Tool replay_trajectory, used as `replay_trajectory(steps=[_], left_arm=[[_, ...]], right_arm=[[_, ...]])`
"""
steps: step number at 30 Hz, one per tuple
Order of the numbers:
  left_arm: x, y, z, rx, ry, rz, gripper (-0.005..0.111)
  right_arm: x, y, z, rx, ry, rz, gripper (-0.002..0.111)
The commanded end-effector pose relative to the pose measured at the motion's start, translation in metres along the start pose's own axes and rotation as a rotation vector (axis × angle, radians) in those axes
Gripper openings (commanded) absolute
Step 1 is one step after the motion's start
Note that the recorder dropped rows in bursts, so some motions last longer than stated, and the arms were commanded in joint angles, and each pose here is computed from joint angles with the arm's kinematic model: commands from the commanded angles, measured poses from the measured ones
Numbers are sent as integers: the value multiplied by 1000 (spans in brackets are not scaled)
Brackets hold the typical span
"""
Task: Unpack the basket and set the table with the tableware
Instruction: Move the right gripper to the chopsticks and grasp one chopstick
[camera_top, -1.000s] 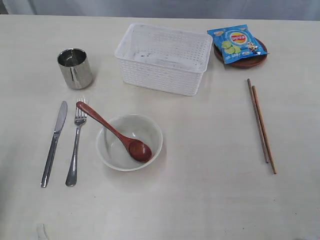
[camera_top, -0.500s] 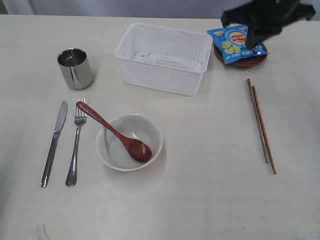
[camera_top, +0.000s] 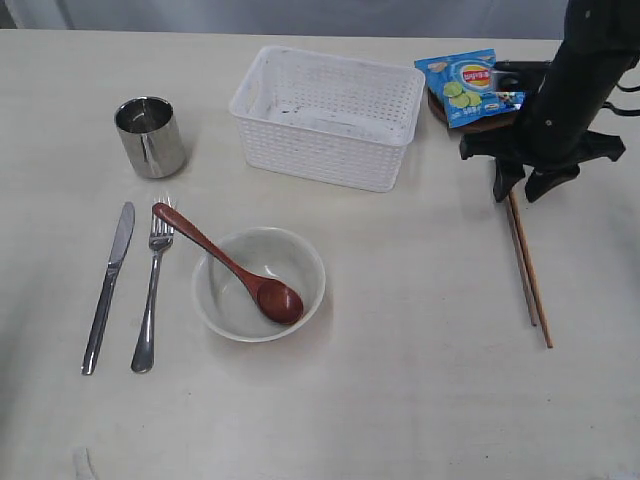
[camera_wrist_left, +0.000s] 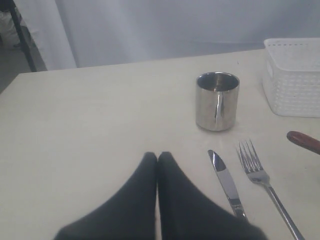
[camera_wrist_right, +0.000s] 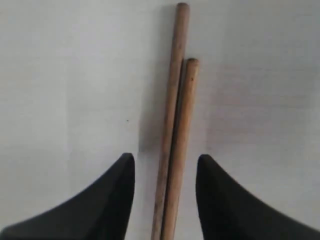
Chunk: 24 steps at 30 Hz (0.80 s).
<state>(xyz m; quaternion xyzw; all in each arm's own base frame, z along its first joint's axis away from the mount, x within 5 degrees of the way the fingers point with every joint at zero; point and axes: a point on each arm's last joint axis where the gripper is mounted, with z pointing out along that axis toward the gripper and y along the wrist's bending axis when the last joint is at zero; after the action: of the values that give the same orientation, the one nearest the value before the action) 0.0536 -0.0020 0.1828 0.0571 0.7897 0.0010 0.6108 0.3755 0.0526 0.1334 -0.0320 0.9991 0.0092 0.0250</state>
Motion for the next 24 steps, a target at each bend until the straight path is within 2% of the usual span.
replay_trajectory(steps=[1, 4, 13, 24], left_arm=[[1, 0, 0, 6, 0, -3, 0], [1, 0, 0, 6, 0, -3, 0], [1, 0, 0, 6, 0, -3, 0], [1, 0, 0, 6, 0, -3, 0]], right_arm=[[1, -3, 16, 6, 48, 23, 30], [2, -3, 23, 10, 67, 24, 26], [3, -3, 27, 12, 82, 23, 26], [0, 1, -4, -28, -7, 46, 26]])
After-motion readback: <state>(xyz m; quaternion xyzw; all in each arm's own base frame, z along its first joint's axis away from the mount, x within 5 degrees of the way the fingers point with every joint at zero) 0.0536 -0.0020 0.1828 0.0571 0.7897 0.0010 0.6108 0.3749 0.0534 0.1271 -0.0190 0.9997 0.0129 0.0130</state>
